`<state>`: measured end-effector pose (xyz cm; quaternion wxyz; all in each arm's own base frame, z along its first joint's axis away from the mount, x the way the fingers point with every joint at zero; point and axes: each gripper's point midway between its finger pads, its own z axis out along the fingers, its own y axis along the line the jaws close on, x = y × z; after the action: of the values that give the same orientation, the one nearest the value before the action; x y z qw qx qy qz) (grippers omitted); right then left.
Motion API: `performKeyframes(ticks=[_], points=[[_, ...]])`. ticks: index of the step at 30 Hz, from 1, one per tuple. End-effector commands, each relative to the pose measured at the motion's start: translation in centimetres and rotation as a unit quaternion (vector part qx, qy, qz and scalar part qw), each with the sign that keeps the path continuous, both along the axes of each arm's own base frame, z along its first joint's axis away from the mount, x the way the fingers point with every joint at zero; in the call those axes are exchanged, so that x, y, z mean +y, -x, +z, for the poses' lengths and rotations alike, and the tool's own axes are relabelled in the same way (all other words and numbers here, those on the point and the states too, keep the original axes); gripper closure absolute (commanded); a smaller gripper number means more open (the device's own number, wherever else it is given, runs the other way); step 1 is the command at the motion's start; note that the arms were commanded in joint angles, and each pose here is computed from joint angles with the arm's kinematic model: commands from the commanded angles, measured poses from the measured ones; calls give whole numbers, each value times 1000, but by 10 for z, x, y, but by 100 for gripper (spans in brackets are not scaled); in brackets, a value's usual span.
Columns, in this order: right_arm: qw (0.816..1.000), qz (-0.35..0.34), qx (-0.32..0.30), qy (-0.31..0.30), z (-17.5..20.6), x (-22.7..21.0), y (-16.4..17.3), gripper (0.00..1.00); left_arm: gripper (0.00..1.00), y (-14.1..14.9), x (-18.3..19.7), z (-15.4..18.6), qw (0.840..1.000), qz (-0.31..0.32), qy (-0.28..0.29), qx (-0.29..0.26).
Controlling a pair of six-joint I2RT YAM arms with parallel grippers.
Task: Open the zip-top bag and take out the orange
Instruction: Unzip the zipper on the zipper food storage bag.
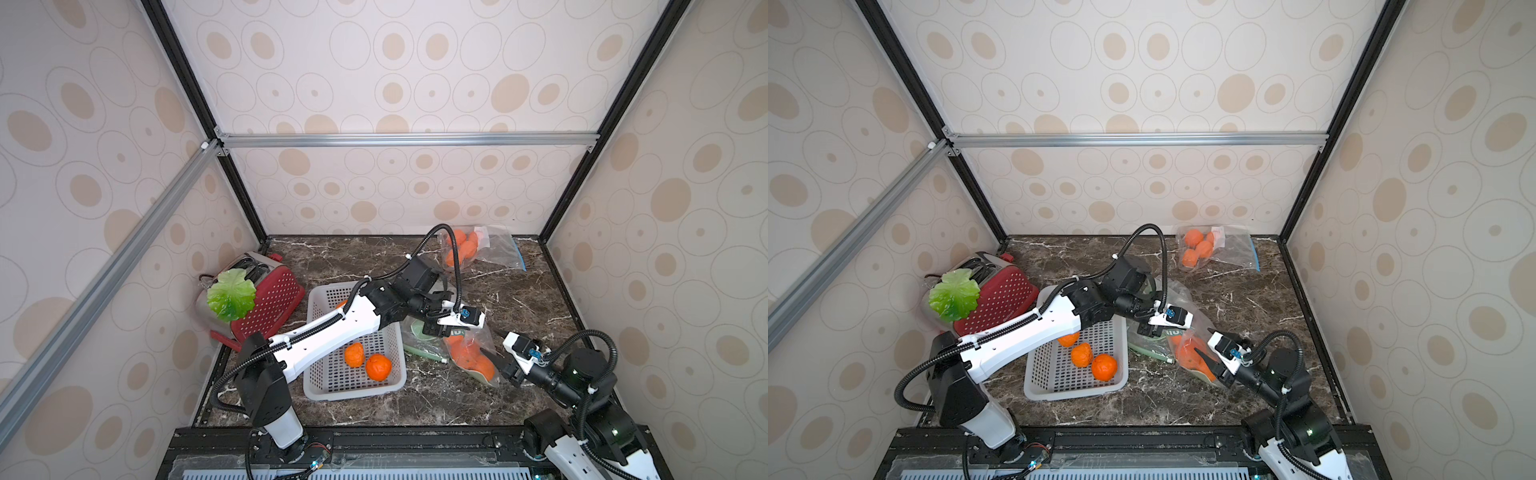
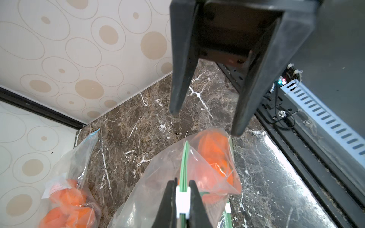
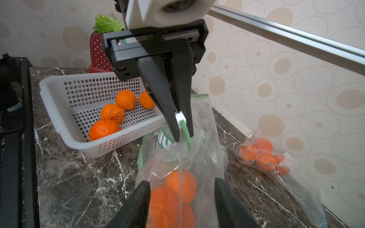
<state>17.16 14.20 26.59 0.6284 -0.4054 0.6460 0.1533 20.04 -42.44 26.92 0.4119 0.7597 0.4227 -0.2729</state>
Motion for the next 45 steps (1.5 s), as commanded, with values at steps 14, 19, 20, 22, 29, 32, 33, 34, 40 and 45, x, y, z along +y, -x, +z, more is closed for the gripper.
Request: performKeyframes(ticks=[14, 19, 20, 22, 29, 32, 33, 34, 40, 45], points=[[998, 55, -2, -43, 25, 22, -7, 76, 98, 13, -1, 10, 999, -31, 15, 16], [997, 60, 3, -46, 26, 25, -9, 99, 98, 13, -1, 7, 999, -30, 11, 19], [997, 60, 7, -40, 24, 25, -10, 100, 97, 13, -1, 7, 999, -30, 11, 18], [997, 62, 14, -33, 22, 25, -10, 100, 94, 14, -1, 8, 999, -31, 12, 18], [998, 61, 7, -29, 19, 24, -8, 100, 78, 17, 3, 14, 999, -33, 14, 17], [998, 62, 9, -27, 18, 24, -6, 100, 76, 18, 4, 15, 999, -35, 11, 18], [998, 62, 7, -28, 19, 24, -6, 100, 76, 19, 4, 14, 999, -35, 10, 18], [998, 61, 6, -27, 19, 23, -6, 100, 76, 18, 5, 13, 999, -34, 8, 18], [998, 60, 8, -15, 12, 22, -5, 100, 77, 19, 6, 18, 999, -31, 11, 18], [998, 60, 7, -14, 10, 22, -4, 100, 77, 22, 6, 29, 999, -37, 26, 15]])
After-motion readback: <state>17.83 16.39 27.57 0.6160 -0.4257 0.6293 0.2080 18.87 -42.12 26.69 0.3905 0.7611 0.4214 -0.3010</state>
